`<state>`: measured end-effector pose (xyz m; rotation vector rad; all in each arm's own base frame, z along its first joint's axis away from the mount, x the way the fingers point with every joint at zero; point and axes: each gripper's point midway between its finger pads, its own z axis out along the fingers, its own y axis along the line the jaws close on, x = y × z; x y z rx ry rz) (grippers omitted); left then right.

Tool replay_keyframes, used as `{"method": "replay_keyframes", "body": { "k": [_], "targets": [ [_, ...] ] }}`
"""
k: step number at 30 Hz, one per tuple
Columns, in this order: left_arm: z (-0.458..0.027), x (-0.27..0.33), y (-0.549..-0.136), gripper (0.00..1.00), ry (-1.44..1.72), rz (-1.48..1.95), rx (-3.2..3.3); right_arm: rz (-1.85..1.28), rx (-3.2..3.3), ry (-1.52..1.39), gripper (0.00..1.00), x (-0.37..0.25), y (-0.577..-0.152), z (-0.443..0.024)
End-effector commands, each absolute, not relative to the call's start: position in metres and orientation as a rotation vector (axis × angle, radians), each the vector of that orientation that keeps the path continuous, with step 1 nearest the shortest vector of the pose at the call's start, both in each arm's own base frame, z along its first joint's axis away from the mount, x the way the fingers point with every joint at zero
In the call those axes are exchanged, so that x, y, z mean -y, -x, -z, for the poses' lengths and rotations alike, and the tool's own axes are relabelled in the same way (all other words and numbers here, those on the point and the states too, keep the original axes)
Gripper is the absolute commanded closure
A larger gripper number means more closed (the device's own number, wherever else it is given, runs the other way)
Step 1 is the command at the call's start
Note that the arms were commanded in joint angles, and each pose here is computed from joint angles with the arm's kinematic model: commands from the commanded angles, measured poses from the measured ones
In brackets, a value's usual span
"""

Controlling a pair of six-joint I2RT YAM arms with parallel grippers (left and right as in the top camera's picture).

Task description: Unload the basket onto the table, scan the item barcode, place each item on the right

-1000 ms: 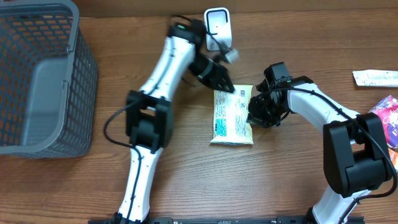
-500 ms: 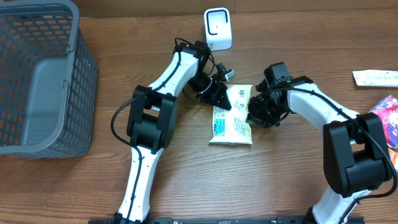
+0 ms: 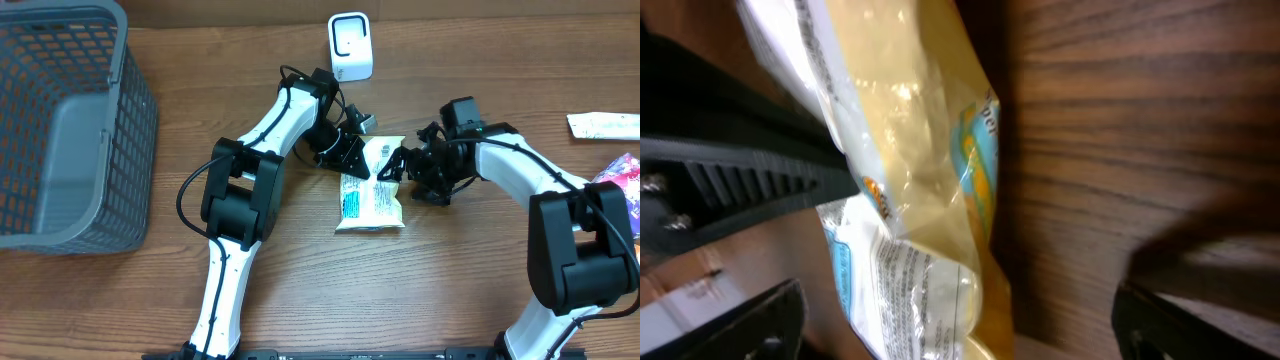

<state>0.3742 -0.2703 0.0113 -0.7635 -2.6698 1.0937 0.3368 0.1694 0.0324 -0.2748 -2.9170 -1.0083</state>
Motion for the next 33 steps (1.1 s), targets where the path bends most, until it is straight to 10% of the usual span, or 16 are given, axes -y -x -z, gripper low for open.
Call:
{"method": "replay_keyframes", "body": {
  "k": [1,10,16,23,28,33],
  "targets": [
    [0.036,0.241,-0.363,0.96,0.719,-0.83,2.687,1.306,2.787,0.297,0.0,-0.188,-0.328,-0.045],
    [0.036,0.241,-0.364,0.96,0.719,-0.831,2.69,1.46,2.532,0.508,0.08,-0.215,-0.275,-0.011],
    [0.036,0.24,-0.364,0.96,0.715,-0.832,2.691,1.487,2.549,0.516,0.53,-0.218,-0.274,-0.007],
    [0.035,0.239,-0.362,0.96,0.704,-0.827,2.683,1.408,2.7,0.687,0.27,-0.211,-0.302,0.006],
    [0.035,0.239,-0.361,0.96,0.701,-0.825,2.68,1.364,2.803,0.76,0.6,-0.206,-0.317,0.011],
    [0.035,0.238,-0.36,0.96,0.698,-0.823,2.676,1.324,2.871,0.807,0.6,-0.2,-0.325,0.015]
  ]
}}
